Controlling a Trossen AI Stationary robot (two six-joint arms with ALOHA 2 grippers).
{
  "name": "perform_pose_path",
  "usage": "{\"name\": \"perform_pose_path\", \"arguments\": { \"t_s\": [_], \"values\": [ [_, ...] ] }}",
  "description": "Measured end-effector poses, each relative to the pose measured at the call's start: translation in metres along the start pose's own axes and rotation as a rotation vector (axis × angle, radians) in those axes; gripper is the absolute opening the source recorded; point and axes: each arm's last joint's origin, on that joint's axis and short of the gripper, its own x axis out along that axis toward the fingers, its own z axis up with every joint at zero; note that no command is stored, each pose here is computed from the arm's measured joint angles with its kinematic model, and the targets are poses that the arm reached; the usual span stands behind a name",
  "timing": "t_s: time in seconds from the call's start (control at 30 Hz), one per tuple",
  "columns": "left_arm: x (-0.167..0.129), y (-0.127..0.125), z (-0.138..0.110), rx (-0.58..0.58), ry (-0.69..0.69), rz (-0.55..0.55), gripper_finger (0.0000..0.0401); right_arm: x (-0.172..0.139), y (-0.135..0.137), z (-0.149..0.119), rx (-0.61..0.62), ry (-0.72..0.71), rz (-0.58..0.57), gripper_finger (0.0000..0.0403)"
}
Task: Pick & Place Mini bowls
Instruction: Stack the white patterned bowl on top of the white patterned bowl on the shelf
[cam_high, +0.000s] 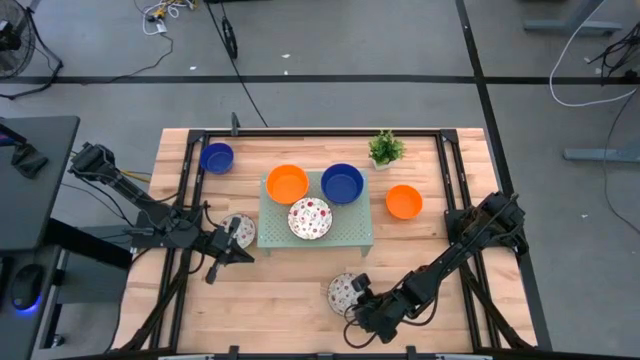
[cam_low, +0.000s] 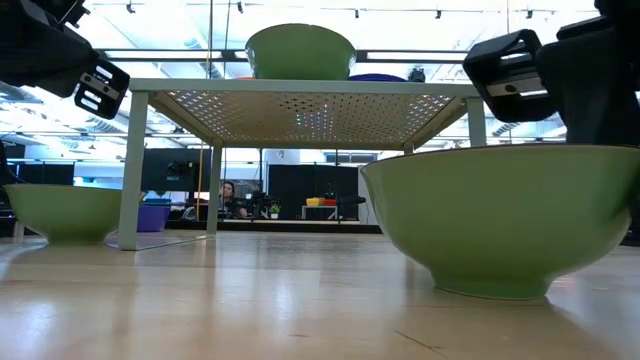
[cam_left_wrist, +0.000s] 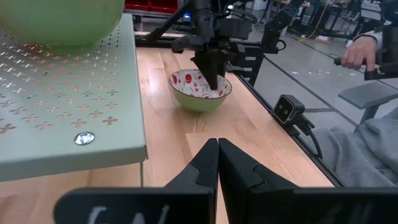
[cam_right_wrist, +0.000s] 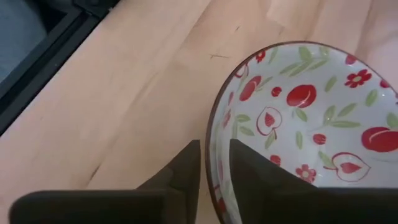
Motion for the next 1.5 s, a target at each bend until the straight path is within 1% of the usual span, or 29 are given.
{"name": "perform_pose_path", "arguments": {
  "t_s": [0.17,0.4,0.5,0.6,0.7,0.77,0.87,0.93,1.0,1.13,1.23,1.37,1.5],
  "values": [
    [0.0,0.0,0.0,0.0,0.0,0.0,0.0014,-0.001,0.0,0.003,0.028,-0.027,-0.005,0.0069],
    [0.0,0.0,0.0,0.0,0.002,0.001,0.0014,-0.001,0.0,0.003,0.037,-0.031,-0.005,0.0087],
    [0.0,0.0,0.0,0.001,0.003,0.001,0.0014,-0.001,0.0,0.004,0.035,-0.04,-0.004,0.0084],
    [0.0,0.0,0.0,0.0,0.002,0.001,0.0014,-0.001,0.001,0.005,0.036,-0.047,-0.002,0.0062],
    [0.0,0.0,0.0,0.0,0.002,0.001,0.0014,-0.002,0.002,0.005,0.022,-0.054,-0.008,0.0023],
    [0.0,0.0,0.0,0.0,0.002,0.001,0.0014,-0.004,0.003,0.01,0.005,-0.072,-0.014,0.0011],
    [0.0,0.0,0.0,0.0,0.002,0.001,0.0014,-0.01,0.006,0.022,-0.016,-0.096,-0.021,0.0014],
    [0.0,0.0,0.0,0.0,0.002,0.001,0.0014,-0.017,0.006,0.039,-0.045,-0.141,-0.031,0.0012],
    [0.0,0.0,0.0,0.0,0.002,0.001,0.0014,-0.028,0.003,0.059,-0.103,-0.183,-0.062,0.0007],
    [0.0,0.0,0.0,0.0,0.002,0.001,0.0014,-0.047,-0.015,0.091,-0.268,-0.194,-0.179,0.0008],
    [0.0,0.0,0.0,0.0,0.002,0.001,0.0014,-0.065,-0.041,0.116,-0.356,-0.187,-0.262,0.0008],
    [0.0,0.0,0.0,0.0,0.002,0.001,0.0014,-0.084,-0.087,0.133,-0.378,-0.114,-0.35,0.0008],
    [0.0,0.0,0.0,0.0,0.003,0.001,0.0014,-0.103,-0.135,0.14,-0.32,-0.05,-0.403,0.0008]
  ]
}}
